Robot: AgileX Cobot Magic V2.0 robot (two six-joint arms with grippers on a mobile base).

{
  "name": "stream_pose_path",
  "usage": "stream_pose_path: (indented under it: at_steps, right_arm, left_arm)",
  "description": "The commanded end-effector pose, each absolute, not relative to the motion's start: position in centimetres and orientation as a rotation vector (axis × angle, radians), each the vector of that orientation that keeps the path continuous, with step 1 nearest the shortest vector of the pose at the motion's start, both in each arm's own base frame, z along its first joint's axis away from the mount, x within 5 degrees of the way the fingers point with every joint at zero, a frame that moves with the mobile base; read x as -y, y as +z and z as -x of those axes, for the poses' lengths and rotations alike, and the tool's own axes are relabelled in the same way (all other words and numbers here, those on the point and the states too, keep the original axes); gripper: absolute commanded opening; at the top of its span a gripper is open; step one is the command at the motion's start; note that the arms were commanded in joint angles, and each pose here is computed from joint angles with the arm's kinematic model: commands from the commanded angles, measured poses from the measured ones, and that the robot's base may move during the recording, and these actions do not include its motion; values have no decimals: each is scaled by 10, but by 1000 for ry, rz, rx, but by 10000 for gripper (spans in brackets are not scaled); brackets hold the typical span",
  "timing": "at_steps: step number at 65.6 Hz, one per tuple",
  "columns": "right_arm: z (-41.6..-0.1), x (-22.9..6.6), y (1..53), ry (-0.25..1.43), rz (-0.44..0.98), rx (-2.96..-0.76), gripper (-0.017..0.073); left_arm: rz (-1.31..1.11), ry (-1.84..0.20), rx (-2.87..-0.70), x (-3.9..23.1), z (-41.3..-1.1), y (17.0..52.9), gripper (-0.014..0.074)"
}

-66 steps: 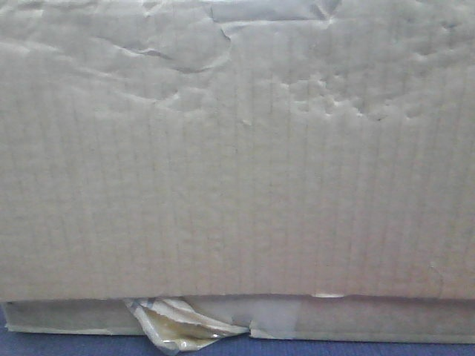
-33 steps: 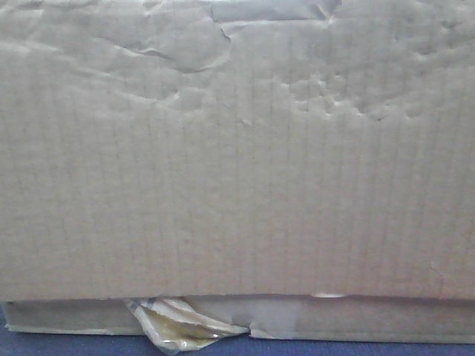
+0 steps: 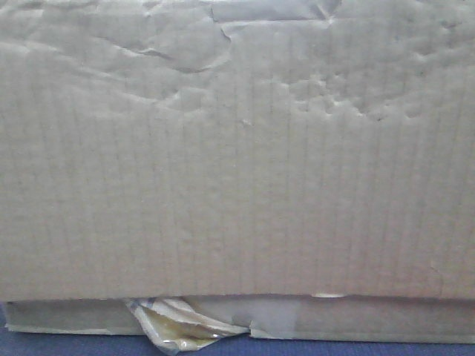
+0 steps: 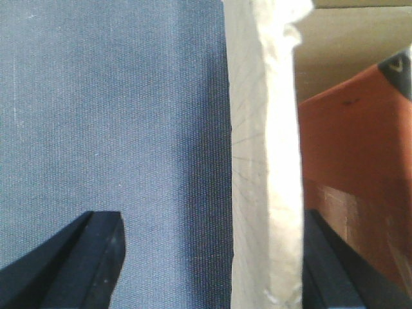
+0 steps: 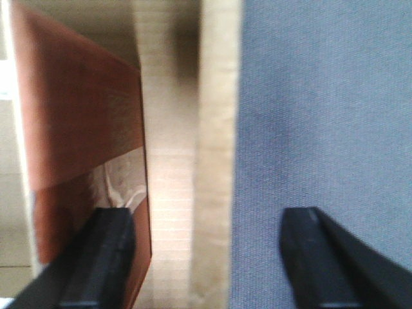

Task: Stack two boxes on right shelf middle
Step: 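Lift the gripped box off the table with both grippers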

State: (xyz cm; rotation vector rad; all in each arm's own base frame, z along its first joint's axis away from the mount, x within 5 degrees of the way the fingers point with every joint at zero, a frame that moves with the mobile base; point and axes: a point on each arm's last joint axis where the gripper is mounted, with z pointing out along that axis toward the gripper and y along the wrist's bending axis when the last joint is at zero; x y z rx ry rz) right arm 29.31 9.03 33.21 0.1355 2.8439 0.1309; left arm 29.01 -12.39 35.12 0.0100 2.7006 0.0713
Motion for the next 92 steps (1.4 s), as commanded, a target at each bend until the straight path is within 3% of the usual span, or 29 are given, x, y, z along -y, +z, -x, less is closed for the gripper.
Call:
stream_pose_path:
  at_steps: [1,8,19,22,49,66,92]
  right_arm:
    - [-292,-90,334,129,-136,-2833,305]
    - [-292,-90,334,129,-136,-2833,201]
    - [-292,-90,334,127,-118,-2833,-170]
    - [-292,-89,334,124,-118,-2833,-167]
    - [-291,-83,338,42,-99,-2800,-169]
    - [-281,-69,359,-78,-99,-2700,-169]
    - [-275,-67,399,35,-56,-2363,-169]
  left_arm:
    - [-11,65,-2694,123,-290,352,377]
    - [-1,38,-2708,125,-289,351,256]
    - [3,14,-2754,129,-290,341,-50]
    - [3,13,-2764,130,-291,338,-111]
    - [20,58,-2744,127,-292,339,-111]
    - [86,86,-2632,114,-281,365,-111]
    - [105,3,-2363,95,-256,416,-111]
